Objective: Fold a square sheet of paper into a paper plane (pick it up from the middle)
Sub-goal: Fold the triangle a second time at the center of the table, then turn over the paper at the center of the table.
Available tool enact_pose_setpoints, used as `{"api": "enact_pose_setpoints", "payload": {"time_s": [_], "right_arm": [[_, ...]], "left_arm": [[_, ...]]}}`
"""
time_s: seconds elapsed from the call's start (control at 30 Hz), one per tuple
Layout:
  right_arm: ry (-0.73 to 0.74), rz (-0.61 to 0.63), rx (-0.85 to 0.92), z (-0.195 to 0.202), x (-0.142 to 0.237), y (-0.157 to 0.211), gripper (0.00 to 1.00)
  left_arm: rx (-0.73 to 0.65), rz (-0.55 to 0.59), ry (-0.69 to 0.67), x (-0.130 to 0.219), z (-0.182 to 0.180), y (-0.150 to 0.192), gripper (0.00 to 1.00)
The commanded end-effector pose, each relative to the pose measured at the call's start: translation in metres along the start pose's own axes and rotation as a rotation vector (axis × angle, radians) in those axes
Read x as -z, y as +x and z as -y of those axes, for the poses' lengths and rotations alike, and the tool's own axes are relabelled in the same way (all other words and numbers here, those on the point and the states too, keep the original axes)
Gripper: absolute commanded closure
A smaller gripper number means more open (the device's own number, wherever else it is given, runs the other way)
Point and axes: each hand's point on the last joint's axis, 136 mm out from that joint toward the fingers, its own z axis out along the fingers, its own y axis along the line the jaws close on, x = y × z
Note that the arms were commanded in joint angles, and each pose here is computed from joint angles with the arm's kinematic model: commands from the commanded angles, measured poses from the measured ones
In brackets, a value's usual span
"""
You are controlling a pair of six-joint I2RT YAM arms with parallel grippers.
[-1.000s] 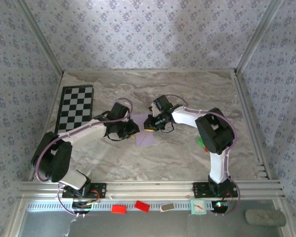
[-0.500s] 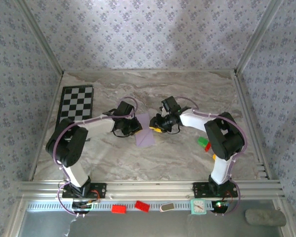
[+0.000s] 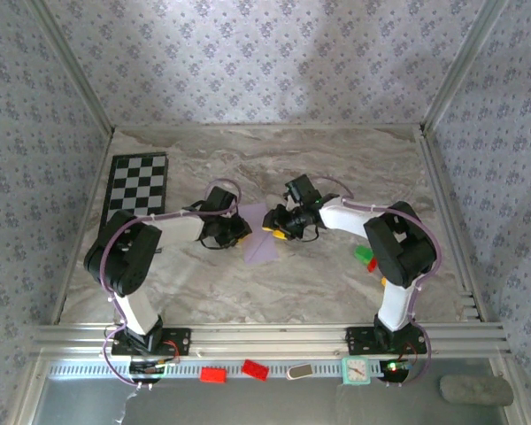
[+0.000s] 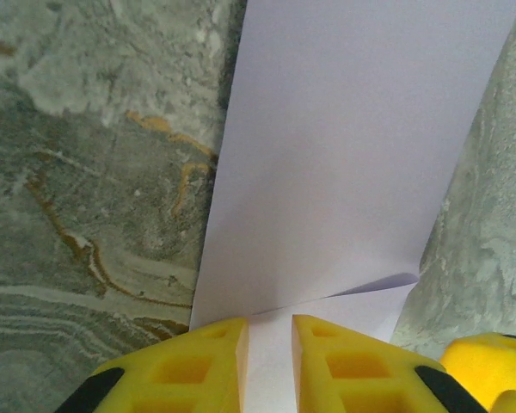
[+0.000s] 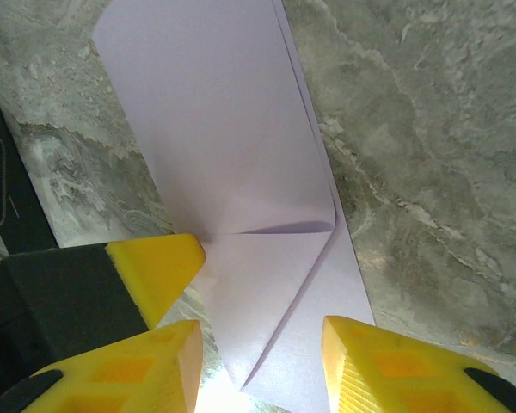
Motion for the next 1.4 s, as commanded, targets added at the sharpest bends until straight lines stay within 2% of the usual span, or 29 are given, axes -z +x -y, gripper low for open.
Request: {"api": "enact_pose_setpoints", "payload": {"time_s": [0.0, 0.63, 1.37], "right_arm": [[0.026, -0.017, -0.033, 0.004, -0.009, 0.003, 0.57], [0.047, -0.046, -0.047, 0.005, -0.027, 0.011, 0.59], [-0.028, -0.044, -0.027, -0.009, -0.03, 0.011, 0.7]], "left_arm": [[0.046, 0.005, -0.04, -0.006, -0.018, 0.0, 0.78], [0.111, -0.019, -0.024, -0.007, -0.022, 0.006, 0.79], [0.126, -0.019, -0.026, -0.007, -0.028, 0.007, 0.81]]}}
